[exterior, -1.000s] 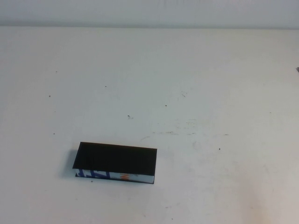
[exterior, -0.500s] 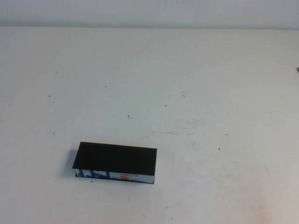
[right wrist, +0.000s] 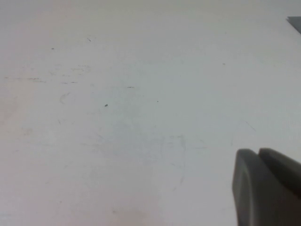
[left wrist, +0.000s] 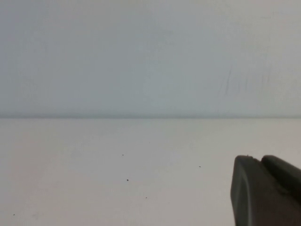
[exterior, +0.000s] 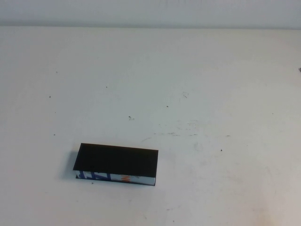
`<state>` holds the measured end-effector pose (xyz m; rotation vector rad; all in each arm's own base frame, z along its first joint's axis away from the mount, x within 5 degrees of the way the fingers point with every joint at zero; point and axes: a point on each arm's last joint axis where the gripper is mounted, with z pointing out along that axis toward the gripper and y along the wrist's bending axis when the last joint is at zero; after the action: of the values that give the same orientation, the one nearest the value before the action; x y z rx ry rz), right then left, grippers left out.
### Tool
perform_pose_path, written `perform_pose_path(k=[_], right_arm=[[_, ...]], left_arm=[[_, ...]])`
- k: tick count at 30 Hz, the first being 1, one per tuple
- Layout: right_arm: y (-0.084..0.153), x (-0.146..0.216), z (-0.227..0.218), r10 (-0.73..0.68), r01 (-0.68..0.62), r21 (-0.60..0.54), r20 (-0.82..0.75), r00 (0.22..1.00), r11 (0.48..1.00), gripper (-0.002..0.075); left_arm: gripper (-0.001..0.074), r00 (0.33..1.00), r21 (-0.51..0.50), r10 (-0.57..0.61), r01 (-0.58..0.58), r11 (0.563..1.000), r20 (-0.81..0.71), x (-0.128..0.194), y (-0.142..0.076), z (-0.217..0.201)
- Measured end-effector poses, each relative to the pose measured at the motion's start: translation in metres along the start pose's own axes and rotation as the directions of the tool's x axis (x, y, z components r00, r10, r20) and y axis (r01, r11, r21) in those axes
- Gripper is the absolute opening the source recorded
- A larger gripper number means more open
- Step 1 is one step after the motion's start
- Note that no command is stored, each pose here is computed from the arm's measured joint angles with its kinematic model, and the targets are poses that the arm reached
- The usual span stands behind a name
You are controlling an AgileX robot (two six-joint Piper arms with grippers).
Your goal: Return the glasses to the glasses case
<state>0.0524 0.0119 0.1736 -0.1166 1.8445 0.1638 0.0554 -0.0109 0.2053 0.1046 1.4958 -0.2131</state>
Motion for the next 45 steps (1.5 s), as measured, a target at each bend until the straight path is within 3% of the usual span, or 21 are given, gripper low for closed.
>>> perform_pose_path(k=[15, 24, 26, 36, 45], right_arm=[[0.000, 0.000, 0.000, 0.000, 0.000, -0.001, 0.000, 1.000, 1.000, -0.0013], [0.000, 0.000, 0.000, 0.000, 0.000, -0.001, 0.000, 1.000, 1.000, -0.0013], [0.000, 0.000, 0.000, 0.000, 0.000, -0.001, 0.000, 1.000, 1.000, -0.0013], [0.000, 0.000, 0.000, 0.001, -0.001, -0.001, 0.002, 1.000, 1.000, -0.0013], [0.000, 0.000, 0.000, 0.001, -0.001, -0.001, 0.002, 1.000, 1.000, -0.0013]], left_arm=[[-0.0001, 1.000, -0.002, 0.000, 0.000, 1.000, 0.001, 0.000, 0.000, 0.000], [-0.0001, 0.995, -0.104, 0.092, -0.089, 0.991, 0.029, -0.003, 0.006, 0.000], [-0.0001, 0.992, -0.126, 0.125, -0.125, 0.984, -0.010, 0.000, 0.007, 0.000], [-0.0001, 0.936, -0.165, 0.028, -0.091, 0.982, -0.350, 0.031, 0.010, -0.006], [-0.0001, 0.929, -0.165, 0.022, -0.089, 0.982, -0.368, 0.033, 0.010, -0.007]])
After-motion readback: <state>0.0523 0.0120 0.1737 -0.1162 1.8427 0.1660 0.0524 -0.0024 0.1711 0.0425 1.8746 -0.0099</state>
